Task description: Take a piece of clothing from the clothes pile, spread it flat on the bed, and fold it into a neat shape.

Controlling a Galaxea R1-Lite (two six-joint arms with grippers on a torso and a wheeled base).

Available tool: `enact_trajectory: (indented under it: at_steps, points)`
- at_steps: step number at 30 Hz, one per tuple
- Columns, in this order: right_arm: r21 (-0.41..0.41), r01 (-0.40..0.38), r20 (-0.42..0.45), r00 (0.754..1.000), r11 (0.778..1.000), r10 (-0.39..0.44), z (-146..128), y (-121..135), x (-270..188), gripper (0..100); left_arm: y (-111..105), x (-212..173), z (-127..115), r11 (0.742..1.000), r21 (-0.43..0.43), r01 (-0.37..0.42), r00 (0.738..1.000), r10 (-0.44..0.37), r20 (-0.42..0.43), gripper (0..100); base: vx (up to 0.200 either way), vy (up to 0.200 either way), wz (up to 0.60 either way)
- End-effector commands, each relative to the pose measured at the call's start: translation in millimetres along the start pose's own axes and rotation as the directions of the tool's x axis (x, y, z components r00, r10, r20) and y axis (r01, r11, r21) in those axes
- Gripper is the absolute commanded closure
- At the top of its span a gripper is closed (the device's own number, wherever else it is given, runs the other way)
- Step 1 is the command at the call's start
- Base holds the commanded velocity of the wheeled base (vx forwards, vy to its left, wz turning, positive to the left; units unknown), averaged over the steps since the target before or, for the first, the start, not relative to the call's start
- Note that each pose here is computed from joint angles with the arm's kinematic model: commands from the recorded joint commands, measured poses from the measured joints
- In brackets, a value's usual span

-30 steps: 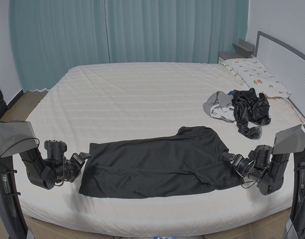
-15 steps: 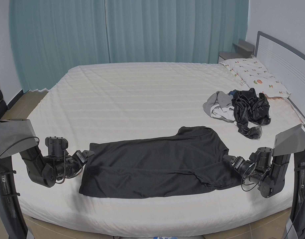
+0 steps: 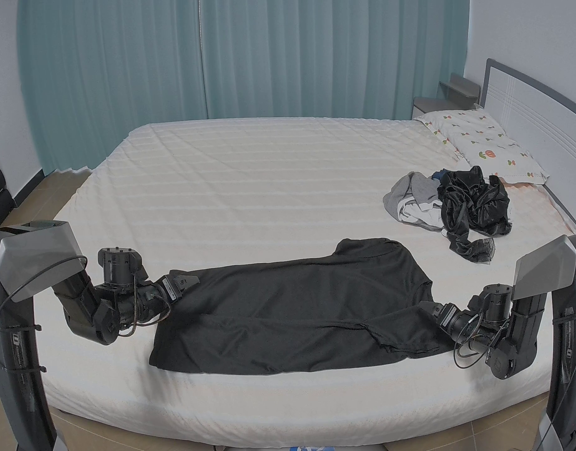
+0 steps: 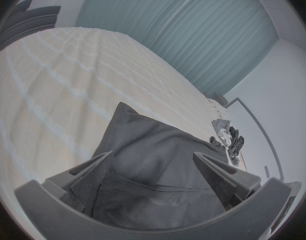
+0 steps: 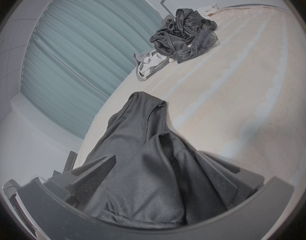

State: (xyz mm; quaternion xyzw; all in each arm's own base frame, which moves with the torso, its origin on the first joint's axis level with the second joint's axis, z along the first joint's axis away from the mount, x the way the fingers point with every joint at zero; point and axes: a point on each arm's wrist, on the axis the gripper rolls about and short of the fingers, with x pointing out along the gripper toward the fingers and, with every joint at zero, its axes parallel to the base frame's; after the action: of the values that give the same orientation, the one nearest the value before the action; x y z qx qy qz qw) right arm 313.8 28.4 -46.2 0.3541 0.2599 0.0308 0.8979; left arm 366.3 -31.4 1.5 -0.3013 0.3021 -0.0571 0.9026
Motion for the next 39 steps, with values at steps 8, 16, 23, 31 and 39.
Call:
enact_trajectory:
  at_steps: [8, 16, 23, 31, 39]
  points:
    - [-0.005, -0.008, 0.01, 1.0, 1.0, 0.009, 2, 1, -1, 0, 16, 2, -15, 0.998, 0.043, -0.044, 0.998, 0.046, -0.052, 0, 0.0, 0.0, 0.0]
    - [-0.005, -0.008, 0.007, 1.0, 1.0, 0.008, 1, 2, -1, 0, 23, 0, -17, 0.998, 0.051, -0.035, 0.997, 0.038, -0.074, 0, 0.0, 0.0, 0.0]
    - [-0.005, -0.008, 0.007, 1.0, 1.0, 0.008, 1, 2, -1, 0, 26, -1, -16, 0.999, 0.04, -0.017, 0.996, 0.02, -0.09, 0, 0.0, 0.0, 0.0]
    - [-0.005, -0.008, 0.01, 1.0, 1.0, 0.009, 2, 2, -1, 0, 33, -1, -21, 0.998, 0.06, -0.033, 0.994, 0.039, -0.102, 100, 0.0, 0.0, 0.0]
    - [-0.004, -0.009, 0.012, 1.0, 1.0, 0.009, 3, 2, -2, 0, 32, -9, -19, 0.998, 0.057, -0.035, 0.997, 0.039, -0.073, 100, 0.0, 0.0, 0.0]
